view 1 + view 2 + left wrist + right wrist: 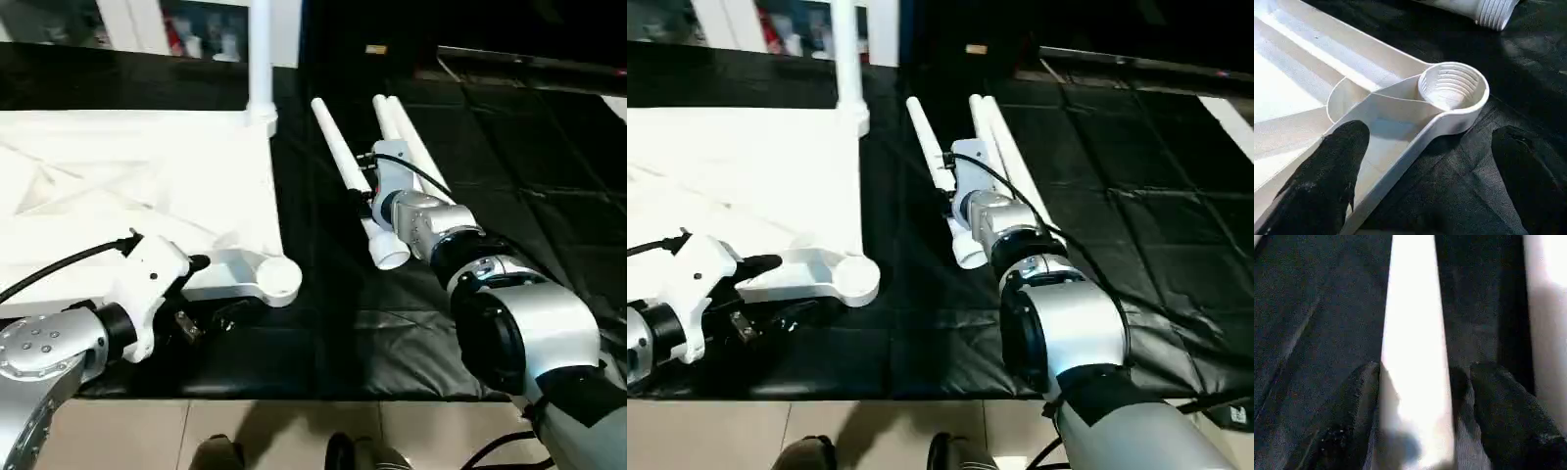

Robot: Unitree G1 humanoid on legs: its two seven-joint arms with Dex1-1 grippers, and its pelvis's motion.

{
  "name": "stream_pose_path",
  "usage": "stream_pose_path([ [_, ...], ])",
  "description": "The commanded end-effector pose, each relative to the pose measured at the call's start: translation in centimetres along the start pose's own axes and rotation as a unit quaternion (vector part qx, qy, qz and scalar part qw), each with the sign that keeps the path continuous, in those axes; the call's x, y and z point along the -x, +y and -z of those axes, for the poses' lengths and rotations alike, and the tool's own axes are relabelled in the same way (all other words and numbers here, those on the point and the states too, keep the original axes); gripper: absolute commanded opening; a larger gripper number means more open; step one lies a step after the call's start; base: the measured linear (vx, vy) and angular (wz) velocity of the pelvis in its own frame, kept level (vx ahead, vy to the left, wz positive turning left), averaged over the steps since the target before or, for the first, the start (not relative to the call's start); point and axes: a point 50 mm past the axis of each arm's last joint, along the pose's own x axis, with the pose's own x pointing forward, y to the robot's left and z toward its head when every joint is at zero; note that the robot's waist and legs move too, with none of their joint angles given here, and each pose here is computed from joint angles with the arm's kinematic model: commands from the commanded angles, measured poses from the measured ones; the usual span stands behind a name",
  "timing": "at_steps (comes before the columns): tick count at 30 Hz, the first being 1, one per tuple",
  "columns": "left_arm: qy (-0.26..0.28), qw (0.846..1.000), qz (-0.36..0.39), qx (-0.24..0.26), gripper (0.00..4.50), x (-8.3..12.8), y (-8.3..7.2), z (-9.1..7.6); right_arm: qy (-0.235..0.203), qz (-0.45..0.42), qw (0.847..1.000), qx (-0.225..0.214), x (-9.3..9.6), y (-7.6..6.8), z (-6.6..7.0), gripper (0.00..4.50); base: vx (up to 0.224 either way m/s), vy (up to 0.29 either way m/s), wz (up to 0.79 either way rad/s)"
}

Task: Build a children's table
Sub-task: Pick table leg

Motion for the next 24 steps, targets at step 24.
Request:
stream_pose_path([
  [24,-0.006,1.0,0.012,-0.016,4.5,-0.5,0.6,-1.2,0.032,-0.024,0.996,-0.076,0.3,-1.7,1.1,1.82,0.0,0.0,0.0],
])
